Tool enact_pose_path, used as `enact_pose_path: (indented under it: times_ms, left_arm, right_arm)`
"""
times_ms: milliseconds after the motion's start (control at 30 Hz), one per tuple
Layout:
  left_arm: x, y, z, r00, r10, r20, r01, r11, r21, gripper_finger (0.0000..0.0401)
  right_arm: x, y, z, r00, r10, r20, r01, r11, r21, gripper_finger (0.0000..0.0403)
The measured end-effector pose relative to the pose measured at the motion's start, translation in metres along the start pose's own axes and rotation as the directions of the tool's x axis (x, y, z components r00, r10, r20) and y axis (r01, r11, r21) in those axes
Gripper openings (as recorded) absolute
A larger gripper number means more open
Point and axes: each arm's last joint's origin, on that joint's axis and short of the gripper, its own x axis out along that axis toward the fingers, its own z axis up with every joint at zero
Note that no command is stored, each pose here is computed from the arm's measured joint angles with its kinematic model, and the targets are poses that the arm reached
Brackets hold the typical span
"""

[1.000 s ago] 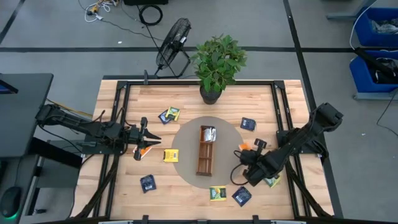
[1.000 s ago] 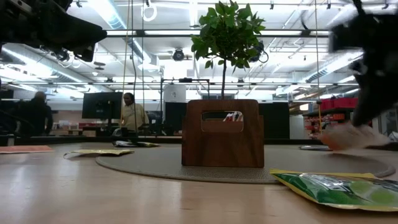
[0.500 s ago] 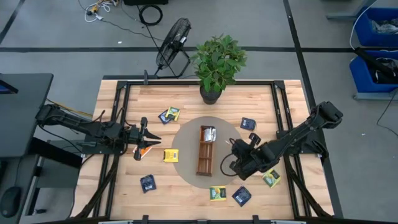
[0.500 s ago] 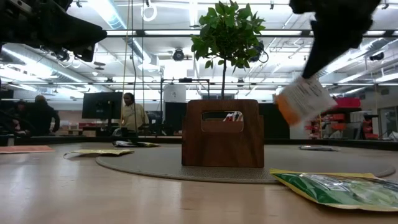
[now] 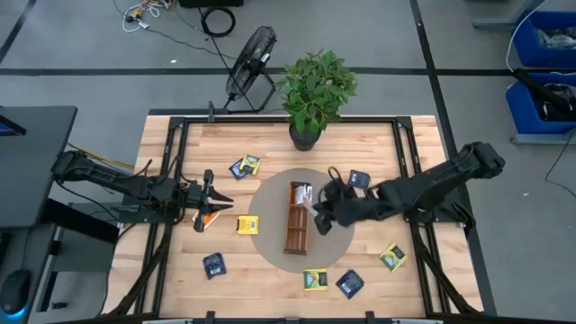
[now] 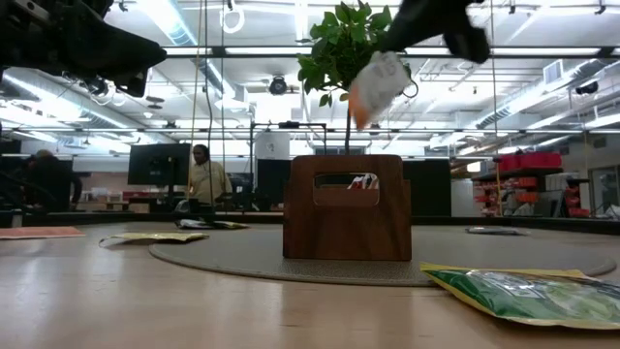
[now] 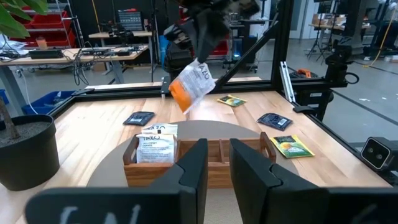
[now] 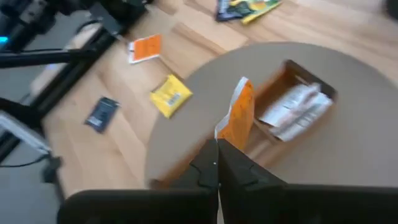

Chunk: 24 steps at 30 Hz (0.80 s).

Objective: Pick & Place Tea
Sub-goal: Put the orange tea bag into the top compartment of the top section wooden organizer

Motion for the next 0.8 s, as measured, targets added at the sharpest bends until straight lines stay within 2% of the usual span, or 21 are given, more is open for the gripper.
enact_pose_path:
  times_ms: [267, 467, 667, 800]
  left_arm:
    - [0.000, 0.000, 0.000, 1.000, 0.000, 0.000, 0.000, 1.000, 0.000, 0.0069]
    - [0.000, 0.000, 0.000, 1.000, 0.000, -0.001, 0.000, 1.000, 0.004, 0.0069]
    - [0.000, 0.000, 0.000, 1.000, 0.000, -0.004, 0.000, 1.000, 0.007, 0.0069]
    - [0.000, 0.000, -0.001, 1.000, 0.000, -0.006, 0.000, 1.000, 0.007, 0.0069]
  right_arm:
    - [0.022, -0.026, 0.041, 0.994, 0.061, -0.089, -0.054, 0.995, 0.088, 0.0000]
    - [0.029, -0.046, 0.066, 0.981, 0.134, -0.143, -0.104, 0.974, 0.199, 0.0000]
    - [0.034, -0.053, 0.082, 0.975, 0.190, -0.114, -0.150, 0.945, 0.292, 0.0000]
    - [0.046, -0.054, 0.082, 0.971, 0.203, -0.123, -0.150, 0.926, 0.346, 0.0000]
